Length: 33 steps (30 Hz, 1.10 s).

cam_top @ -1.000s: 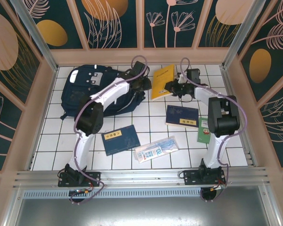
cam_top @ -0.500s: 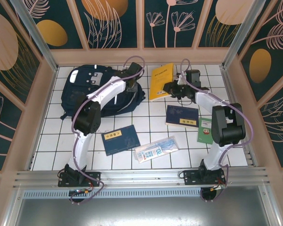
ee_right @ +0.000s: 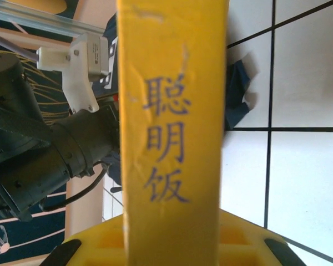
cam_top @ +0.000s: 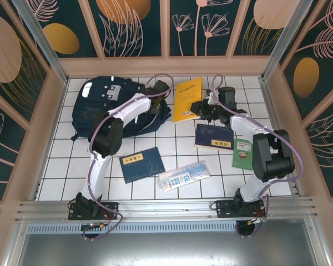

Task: Pack the student bag
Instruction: Open the student bag at the top-center of the table, then place the book in the student bag.

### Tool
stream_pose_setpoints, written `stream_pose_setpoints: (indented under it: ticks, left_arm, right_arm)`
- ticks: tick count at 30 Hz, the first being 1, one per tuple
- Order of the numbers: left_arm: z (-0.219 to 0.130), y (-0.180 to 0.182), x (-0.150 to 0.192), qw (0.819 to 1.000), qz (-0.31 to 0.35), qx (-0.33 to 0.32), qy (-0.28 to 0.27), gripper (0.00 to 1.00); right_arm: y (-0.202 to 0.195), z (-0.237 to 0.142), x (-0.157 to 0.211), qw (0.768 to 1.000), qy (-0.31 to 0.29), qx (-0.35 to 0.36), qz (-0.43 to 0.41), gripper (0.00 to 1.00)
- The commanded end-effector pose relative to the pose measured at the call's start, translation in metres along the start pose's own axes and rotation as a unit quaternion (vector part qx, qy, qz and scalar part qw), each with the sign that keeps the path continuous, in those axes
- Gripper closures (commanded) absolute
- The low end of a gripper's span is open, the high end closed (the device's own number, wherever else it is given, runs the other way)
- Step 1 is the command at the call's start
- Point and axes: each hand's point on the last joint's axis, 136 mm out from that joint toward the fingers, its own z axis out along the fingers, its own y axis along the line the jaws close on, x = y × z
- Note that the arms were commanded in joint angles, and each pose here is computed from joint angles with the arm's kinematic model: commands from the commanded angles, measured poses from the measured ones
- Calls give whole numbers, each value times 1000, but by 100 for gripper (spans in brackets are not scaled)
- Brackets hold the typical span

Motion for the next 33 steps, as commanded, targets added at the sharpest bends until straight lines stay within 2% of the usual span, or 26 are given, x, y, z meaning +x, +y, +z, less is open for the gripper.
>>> stream_pose_setpoints:
  ticks: [1, 11, 16, 21, 30, 33]
  left_arm:
    - [-42, 30, -28, 998, -50, -3, -23, 100]
    - [-100, 64, -73, 990, -114, 65, -55, 100]
    - [-132, 70, -99, 979, -131, 130, -84, 100]
    - [-162, 68, -127, 951, -162, 242, -102, 100]
    - [-192, 69, -148, 918, -183, 335, -111, 100]
    - [-208, 67, -153, 905, -186, 363, -121, 100]
  right_arm:
    - [50, -9, -6, 995, -23, -79, -56, 100]
    - [74, 14, -5, 991, -26, -116, -63, 100]
    - [83, 30, -7, 987, -30, -147, -64, 100]
    - [96, 61, -5, 982, -41, -177, -46, 100]
    - [114, 136, -3, 977, -34, -212, -12, 100]
    - [128, 163, 10, 971, -17, -238, -4, 100]
